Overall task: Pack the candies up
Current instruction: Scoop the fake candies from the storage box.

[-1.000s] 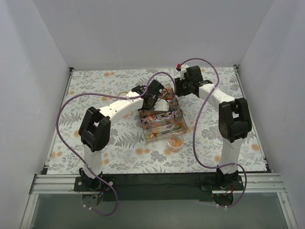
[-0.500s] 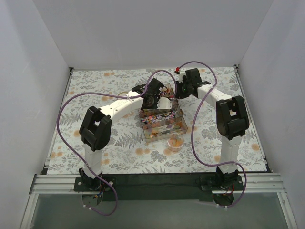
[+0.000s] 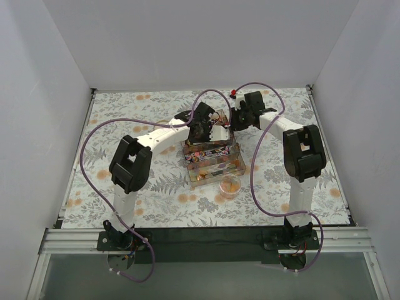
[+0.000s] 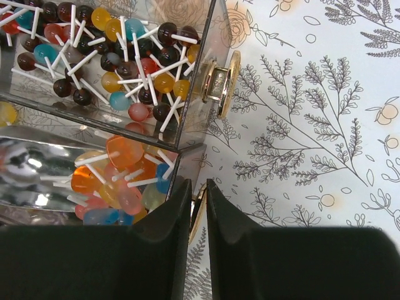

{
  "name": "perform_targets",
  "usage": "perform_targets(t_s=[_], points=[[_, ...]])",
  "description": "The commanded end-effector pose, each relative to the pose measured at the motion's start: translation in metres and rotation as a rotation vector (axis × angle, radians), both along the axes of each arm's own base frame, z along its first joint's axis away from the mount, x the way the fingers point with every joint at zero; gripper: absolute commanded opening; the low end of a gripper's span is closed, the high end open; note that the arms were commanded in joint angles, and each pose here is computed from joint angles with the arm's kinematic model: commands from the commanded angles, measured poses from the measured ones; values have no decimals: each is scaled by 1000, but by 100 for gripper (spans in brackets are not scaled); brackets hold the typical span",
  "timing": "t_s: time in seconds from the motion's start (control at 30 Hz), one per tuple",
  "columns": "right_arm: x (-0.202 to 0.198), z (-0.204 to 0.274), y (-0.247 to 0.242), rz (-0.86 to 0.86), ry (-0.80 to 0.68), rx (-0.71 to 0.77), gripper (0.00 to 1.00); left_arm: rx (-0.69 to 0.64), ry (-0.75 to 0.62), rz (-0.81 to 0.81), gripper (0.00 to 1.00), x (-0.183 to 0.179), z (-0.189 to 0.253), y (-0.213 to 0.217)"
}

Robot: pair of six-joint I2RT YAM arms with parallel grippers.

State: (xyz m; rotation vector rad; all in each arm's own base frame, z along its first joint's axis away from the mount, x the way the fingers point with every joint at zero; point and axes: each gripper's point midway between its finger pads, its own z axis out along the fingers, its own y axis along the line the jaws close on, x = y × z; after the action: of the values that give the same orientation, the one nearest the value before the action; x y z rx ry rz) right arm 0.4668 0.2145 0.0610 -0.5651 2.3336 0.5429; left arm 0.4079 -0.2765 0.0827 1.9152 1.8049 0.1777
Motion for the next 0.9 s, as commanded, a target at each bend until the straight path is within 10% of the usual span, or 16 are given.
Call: perform_targets(t_s=[0.0,0.87], points=[[-18,-10,21,72,67,67,21,-110,170,-67,0,-29,-30,-31],[-21,-24,15,66,91,68,19,-456,254,56,0,-26,-22,-42]])
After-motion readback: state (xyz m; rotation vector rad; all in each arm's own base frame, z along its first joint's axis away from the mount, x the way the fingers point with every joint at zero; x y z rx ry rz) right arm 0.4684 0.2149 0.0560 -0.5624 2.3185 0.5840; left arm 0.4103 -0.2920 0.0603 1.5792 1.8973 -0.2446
